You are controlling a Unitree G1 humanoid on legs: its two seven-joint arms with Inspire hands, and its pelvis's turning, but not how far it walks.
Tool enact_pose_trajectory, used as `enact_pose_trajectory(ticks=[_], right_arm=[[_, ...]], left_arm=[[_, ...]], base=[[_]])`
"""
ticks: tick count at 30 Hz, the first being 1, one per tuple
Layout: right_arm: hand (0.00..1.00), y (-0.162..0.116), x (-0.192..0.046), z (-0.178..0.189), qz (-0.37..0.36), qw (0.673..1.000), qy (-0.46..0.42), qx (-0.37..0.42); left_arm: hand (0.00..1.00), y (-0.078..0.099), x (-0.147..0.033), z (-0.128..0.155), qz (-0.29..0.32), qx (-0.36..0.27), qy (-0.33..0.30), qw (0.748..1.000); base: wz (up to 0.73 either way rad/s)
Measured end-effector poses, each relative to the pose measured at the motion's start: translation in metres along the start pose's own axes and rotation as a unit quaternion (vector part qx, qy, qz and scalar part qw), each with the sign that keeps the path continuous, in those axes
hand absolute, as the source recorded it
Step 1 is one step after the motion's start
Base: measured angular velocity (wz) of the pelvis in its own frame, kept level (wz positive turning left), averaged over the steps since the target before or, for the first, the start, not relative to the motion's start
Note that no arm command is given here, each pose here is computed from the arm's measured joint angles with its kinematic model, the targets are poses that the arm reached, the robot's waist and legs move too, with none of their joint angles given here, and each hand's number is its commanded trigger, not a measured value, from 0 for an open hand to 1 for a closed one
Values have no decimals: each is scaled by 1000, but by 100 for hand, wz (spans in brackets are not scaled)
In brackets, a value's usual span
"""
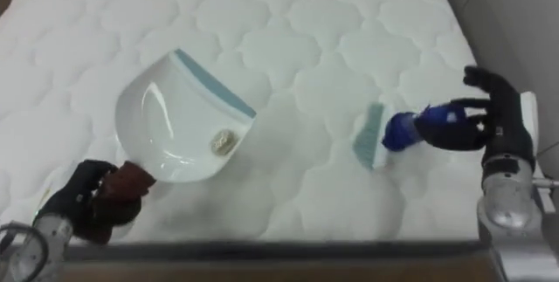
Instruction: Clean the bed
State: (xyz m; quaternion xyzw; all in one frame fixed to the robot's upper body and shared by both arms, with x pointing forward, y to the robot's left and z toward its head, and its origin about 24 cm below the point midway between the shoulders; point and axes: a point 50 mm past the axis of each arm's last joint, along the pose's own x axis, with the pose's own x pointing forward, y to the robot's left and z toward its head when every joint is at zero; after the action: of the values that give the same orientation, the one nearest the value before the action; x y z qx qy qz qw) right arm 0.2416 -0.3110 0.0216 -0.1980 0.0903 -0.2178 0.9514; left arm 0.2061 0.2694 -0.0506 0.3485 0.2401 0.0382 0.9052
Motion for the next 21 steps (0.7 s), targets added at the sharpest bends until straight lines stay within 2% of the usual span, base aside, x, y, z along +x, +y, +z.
enact_pose_trajectory(ticks=[12, 21], right_arm=[[0, 10, -9, 14, 13, 999, -34, 26], [0, 14, -15, 25, 24, 997, -60, 33]], left_arm=[[100, -6, -11, 20, 10, -36, -47, 998], [100, 3, -12, 32, 32, -50, -71, 996]], base=[[-4], [0]])
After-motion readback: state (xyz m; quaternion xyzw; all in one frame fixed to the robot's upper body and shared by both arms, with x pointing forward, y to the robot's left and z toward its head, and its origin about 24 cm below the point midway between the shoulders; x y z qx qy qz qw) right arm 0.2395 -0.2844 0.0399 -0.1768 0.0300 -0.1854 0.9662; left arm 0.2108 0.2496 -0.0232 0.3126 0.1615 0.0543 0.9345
